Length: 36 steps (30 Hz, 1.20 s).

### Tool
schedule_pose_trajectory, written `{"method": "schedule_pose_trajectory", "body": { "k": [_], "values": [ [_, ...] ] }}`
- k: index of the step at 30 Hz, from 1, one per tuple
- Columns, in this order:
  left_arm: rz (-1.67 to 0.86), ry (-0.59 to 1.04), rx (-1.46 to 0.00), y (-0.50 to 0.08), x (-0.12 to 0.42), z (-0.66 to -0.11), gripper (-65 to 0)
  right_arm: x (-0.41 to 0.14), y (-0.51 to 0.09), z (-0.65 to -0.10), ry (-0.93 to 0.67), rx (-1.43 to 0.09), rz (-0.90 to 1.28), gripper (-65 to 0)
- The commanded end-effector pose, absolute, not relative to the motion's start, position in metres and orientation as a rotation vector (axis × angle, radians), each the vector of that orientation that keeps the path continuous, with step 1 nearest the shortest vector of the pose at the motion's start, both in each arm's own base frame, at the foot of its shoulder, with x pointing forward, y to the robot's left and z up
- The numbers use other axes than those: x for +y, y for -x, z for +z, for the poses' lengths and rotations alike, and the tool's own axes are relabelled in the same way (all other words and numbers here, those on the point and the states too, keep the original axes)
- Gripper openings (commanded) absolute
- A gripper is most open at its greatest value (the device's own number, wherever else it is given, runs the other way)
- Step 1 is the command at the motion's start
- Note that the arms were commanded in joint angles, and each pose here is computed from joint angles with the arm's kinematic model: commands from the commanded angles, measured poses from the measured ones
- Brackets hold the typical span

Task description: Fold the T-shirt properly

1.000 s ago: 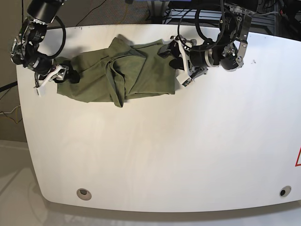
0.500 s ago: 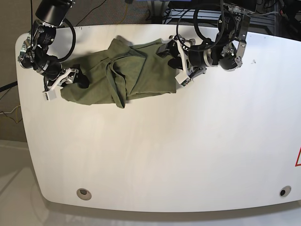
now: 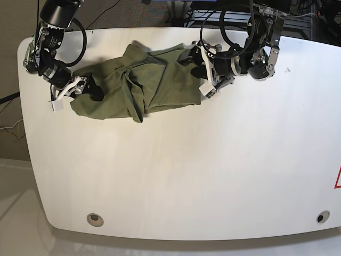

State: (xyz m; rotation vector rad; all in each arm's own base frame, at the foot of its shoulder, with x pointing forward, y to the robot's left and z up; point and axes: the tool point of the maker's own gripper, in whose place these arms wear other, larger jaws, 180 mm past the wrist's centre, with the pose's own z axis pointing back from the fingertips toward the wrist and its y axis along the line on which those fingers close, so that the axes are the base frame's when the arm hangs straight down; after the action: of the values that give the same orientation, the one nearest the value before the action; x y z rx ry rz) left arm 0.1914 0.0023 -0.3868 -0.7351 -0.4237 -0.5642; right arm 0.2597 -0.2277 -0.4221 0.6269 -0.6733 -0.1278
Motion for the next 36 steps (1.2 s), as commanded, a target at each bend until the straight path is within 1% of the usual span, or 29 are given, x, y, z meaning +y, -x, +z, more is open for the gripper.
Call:
{"method": "schedule_pose_trajectory", "body": {
  "k": [1,6,12,14,18,20,27,36],
  "values": [
    [-0.568,0.755,-0.47,-0.2,-0.001,-0.376,-29.2,-0.232,-0.227,-0.449,-0.548,-0.49,-0.101,-13.9],
    [-0.567,0.761,-0.461,-0.197,-0.002,-0.376,-29.3,-0.234,-0.234,-0.445,-0.534,-0.513,-0.096,-12.2],
    [-0.562,0.764,-0.466,-0.198,-0.001,-0.376,-29.2,-0.235,-0.234,-0.445,-0.529,-0.514,-0.094,-12.7],
    [-0.56,0.757,-0.465,-0.199,0.0,-0.377,-29.2,-0.227,-0.228,-0.452,-0.54,-0.482,-0.093,-19.8],
    [-0.56,0.758,-0.474,-0.2,-0.001,-0.375,-29.2,-0.228,-0.227,-0.455,-0.532,-0.472,-0.09,-36.5],
    [-0.559,0.756,-0.475,-0.201,0.0,-0.375,-29.1,-0.228,-0.227,-0.455,-0.525,-0.472,-0.088,-43.7],
    [-0.559,0.743,-0.483,-0.202,0.0,-0.376,-29.4,-0.228,-0.23,-0.458,-0.478,-0.462,-0.047,-64.5],
    [-0.531,0.729,-0.487,-0.207,0.006,-0.377,-29.5,-0.221,-0.241,-0.455,-0.467,-0.447,-0.033,-65.0]
  ]
}}
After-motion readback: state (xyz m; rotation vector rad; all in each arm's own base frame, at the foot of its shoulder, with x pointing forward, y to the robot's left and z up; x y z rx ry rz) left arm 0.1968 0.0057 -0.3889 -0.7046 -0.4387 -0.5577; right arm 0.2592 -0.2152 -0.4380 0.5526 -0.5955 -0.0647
